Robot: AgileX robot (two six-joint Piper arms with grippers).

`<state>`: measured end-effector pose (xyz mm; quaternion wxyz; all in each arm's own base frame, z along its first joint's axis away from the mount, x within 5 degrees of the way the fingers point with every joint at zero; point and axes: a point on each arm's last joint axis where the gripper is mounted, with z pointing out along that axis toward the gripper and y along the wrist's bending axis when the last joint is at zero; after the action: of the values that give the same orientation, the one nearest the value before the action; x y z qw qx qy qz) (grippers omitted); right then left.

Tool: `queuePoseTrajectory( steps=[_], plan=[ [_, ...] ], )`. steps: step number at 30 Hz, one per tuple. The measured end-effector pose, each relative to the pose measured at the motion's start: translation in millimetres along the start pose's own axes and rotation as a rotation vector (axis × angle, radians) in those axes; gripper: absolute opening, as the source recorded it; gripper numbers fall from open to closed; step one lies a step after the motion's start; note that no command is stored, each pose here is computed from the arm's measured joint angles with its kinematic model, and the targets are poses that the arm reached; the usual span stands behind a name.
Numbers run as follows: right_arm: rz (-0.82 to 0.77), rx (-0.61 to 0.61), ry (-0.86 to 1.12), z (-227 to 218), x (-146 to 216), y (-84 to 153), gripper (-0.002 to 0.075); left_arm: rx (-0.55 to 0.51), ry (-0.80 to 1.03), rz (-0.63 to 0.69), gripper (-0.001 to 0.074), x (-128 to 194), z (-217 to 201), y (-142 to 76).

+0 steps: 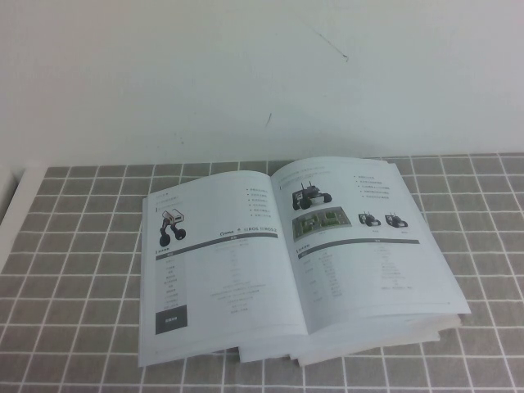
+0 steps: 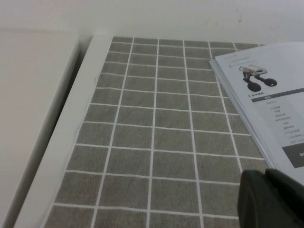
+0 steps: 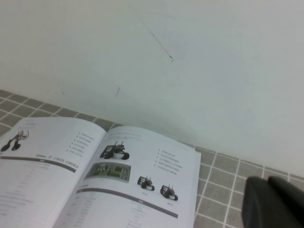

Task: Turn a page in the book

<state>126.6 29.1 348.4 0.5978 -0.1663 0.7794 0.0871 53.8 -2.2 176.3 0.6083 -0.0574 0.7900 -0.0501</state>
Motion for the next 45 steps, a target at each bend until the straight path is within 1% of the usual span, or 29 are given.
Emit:
queuePoseTrajectory(
  steps=[22,29,32,35,37,39,43,45],
  plan=[
    [0.001,-0.004,0.000,0,0,0,-0.0003,-0.014,0.016,0.014,-0.0003,1,0,1],
    [0.005,-0.067,0.006,1,1,8,-0.0003,-0.014,0.016,0.014,-0.0003,1,0,1],
    [-0.132,-0.034,0.014,-6,5,8,-0.0003,-0.014,0.016,0.014,-0.0003,1,0,1],
    [-0.256,0.029,0.003,-21,17,9,-0.0003,-0.014,0.016,0.014,-0.0003,1,0,1],
    [-0.291,0.077,-0.017,-26,32,10,-0.0003,-0.014,0.018,0.014,-0.0003,1,0,1],
    [-0.302,0.134,-0.042,-30,59,11,-0.0003,-0.014,0.018,0.014,-0.0003,1,0,1],
    [-0.205,0.201,-0.047,-31,111,14,-0.0003,-0.014,0.019,0.014,-0.0003,0,-1,1],
    [-0.112,0.240,-0.052,-30,135,15,-0.0003,-0.014,0.019,0.014,-0.0003,0,-1,1]
  ],
)
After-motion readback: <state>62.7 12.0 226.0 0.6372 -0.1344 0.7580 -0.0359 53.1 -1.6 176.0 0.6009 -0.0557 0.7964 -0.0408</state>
